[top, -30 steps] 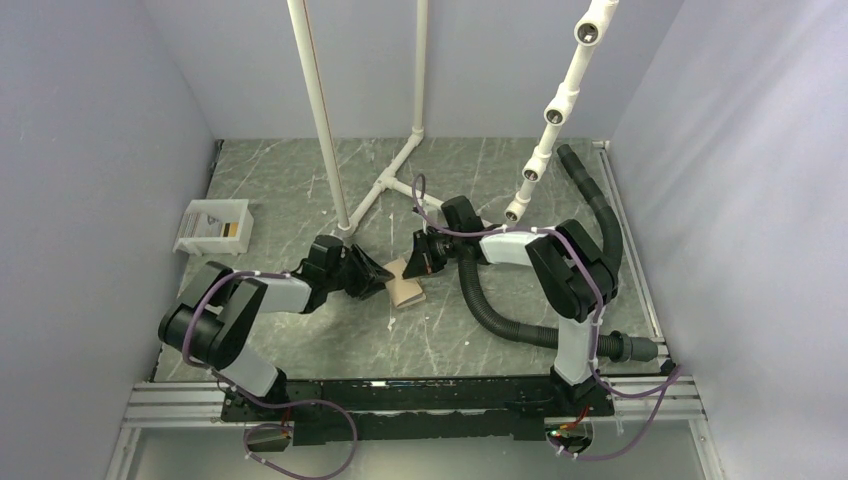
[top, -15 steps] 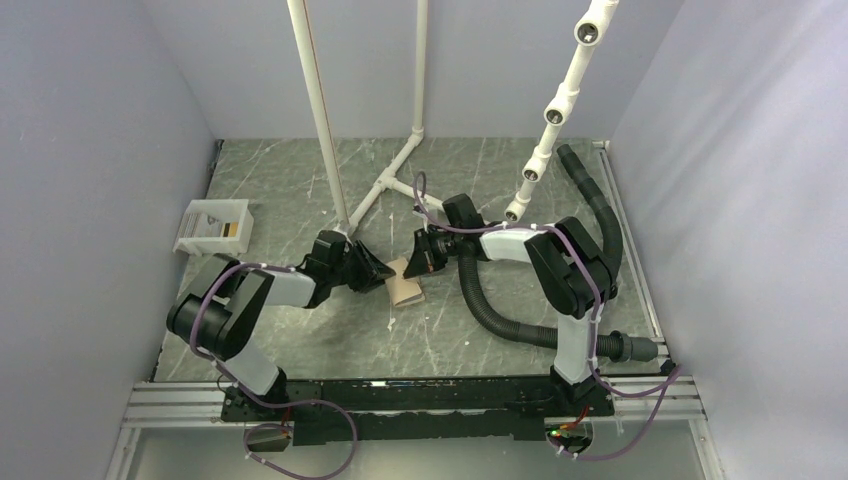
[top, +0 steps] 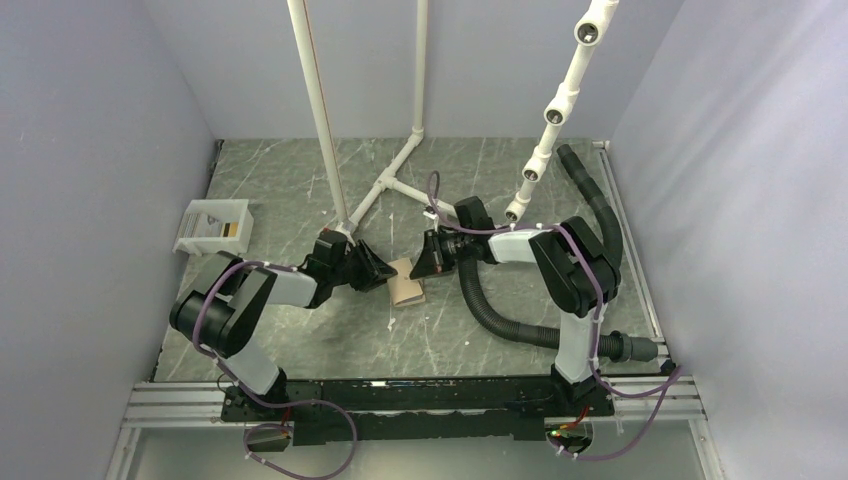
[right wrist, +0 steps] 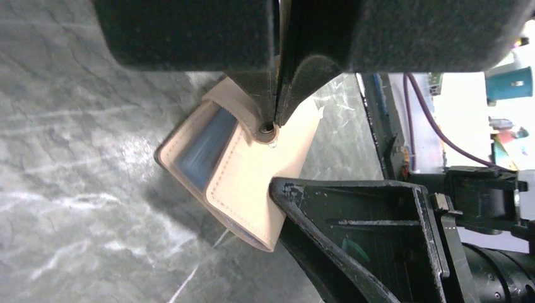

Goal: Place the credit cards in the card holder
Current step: Close the card holder at the center of the board.

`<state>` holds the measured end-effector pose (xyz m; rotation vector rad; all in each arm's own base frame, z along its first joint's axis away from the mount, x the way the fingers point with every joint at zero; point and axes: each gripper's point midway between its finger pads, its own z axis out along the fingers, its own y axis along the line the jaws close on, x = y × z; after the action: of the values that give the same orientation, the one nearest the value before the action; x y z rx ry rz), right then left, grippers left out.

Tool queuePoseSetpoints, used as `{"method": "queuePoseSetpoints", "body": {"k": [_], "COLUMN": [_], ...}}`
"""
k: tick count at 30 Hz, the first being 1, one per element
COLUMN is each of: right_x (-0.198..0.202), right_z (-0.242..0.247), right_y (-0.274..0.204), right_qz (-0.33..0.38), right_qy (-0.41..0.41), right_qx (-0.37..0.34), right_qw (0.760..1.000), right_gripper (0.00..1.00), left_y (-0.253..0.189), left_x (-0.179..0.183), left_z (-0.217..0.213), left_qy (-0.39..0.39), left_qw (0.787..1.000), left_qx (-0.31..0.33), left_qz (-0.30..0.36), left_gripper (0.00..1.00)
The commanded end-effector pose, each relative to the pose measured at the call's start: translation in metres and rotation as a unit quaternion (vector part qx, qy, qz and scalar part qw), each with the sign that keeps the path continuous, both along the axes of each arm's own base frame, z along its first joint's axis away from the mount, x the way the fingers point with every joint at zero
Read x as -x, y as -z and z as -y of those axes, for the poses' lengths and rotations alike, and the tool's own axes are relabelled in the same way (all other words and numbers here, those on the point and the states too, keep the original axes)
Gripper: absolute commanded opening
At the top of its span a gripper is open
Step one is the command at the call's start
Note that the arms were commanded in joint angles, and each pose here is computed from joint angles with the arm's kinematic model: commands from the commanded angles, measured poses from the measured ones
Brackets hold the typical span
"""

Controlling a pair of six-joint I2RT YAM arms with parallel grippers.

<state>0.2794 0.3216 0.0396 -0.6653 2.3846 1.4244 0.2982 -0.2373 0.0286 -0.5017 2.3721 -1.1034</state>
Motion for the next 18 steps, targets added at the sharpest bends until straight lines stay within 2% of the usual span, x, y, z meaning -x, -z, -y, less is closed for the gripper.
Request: {"method": "queuePoseSetpoints", "body": {"k": [1, 11, 18], "right_x": [0.028, 0.021, 0.008], "right_z": [0.043, 0.036, 0.031], "right_y": [0.054, 0.051, 0.007], "right_qz": [-0.088, -0.067, -0.007], "right_qy": [0.040, 0.033, 0.070], "right_qx": [0.091, 0.095, 0.061], "right_qw": [0.991, 0.993, 0.996], "right_gripper": [0.00, 0.00, 0.00], "left_y": [0.034, 0.033, 0.030], "left_x": [0.012, 0.012, 0.014], "left_z": [-0.020, -0.013, -0.010], "left_qy": [-0.015, -0.002, 0.006], "left_qw": [0.998, 0.998, 0.999], "left_qx": [-0.058, -0.044, -0.035], "left_qz": [-0.034, -0.033, -0.030], "left_gripper": [0.39, 0.39, 0.40]}}
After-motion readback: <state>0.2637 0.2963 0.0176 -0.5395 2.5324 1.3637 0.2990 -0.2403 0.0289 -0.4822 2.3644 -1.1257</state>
